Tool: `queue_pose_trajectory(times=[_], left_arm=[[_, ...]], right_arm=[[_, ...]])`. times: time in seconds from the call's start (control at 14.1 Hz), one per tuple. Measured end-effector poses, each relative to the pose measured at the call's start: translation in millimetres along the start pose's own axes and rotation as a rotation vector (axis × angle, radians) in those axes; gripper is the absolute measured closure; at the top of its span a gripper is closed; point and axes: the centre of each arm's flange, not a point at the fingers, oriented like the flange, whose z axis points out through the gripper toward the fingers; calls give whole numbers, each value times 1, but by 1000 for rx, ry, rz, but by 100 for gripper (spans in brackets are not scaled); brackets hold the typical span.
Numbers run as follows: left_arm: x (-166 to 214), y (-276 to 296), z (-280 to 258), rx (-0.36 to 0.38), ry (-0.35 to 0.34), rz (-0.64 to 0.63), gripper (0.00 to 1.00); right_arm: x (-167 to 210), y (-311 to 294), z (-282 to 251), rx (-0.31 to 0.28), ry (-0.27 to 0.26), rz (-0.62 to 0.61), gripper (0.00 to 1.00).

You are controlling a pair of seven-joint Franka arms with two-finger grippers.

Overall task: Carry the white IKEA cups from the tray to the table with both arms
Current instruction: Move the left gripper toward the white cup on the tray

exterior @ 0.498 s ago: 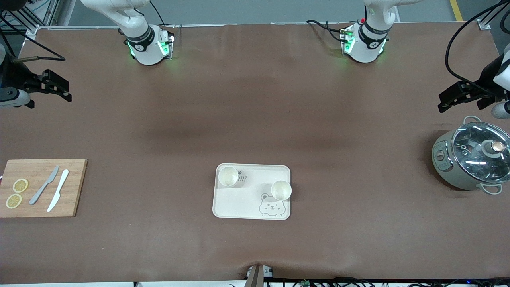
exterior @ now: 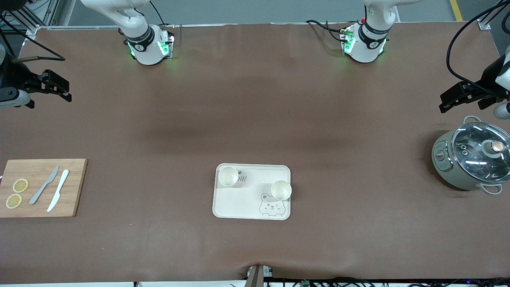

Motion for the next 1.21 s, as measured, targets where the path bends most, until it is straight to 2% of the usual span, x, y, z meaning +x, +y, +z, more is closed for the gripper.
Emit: queue_pose_trajectory(times=[0.36,0.64,0.85,1.21], left_arm=[[28,2,19,-19,54,1,0],[42,19,46,-28,26,30,0],[45,70,65,-37,19,50,0],[54,142,117,-53,-11,-60,0]], right_arm=[[0,0,0,0,0,0,0],[0,0,0,0,0,1,0],[0,1,0,0,1,1,0],[0,1,0,0,2,1,0]])
